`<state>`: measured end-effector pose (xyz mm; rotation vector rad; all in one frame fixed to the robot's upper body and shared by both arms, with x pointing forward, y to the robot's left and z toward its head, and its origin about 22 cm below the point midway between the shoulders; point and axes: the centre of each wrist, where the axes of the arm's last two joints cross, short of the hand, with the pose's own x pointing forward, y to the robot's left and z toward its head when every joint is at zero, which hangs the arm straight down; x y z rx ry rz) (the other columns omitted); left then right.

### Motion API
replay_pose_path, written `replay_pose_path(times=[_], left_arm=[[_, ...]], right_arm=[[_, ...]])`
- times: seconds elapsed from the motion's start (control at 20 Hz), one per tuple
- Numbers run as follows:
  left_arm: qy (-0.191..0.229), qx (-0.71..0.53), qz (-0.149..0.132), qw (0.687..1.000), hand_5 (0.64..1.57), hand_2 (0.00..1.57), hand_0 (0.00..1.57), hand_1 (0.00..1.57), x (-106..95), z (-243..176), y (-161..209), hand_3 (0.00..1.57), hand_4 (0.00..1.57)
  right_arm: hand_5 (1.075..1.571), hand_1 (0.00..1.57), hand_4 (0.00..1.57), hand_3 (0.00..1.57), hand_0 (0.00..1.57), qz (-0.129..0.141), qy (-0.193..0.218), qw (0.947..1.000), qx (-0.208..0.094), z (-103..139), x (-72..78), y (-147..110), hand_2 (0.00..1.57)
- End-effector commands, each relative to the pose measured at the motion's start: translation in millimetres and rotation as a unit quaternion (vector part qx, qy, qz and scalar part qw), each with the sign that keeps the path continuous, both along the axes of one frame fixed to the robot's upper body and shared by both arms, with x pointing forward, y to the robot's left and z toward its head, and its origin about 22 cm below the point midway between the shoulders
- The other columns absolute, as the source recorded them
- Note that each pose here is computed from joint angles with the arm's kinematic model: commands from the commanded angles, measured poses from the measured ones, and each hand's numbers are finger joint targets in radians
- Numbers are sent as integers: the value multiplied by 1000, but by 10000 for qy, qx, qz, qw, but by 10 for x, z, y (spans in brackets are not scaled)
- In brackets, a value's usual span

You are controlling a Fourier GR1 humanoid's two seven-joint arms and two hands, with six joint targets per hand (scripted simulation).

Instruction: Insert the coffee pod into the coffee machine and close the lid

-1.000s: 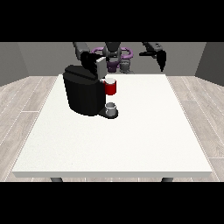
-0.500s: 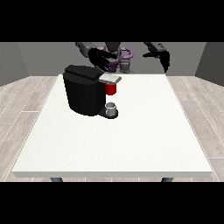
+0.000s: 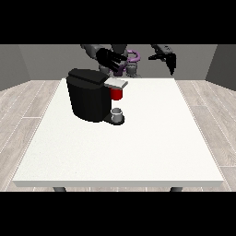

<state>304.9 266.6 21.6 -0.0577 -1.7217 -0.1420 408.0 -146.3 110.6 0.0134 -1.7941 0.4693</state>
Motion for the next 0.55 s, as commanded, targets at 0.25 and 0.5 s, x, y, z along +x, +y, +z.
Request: replay_pose_path(times=[0.25, 0.5], left_arm=[[-1, -283, 86, 9996, 1571, 0, 0, 0, -126, -212, -112, 0, 192], [406, -230, 516, 9976, 1571, 0, 0, 0, -197, -297, 221, 0, 192]], right_arm=[[1571, 0, 275, 0, 0, 719, 132, 9942, 786, -480, -364, 175, 0], [1571, 0, 157, 0, 0, 335, 679, 9883, 1325, -950, -757, 18, 0]])
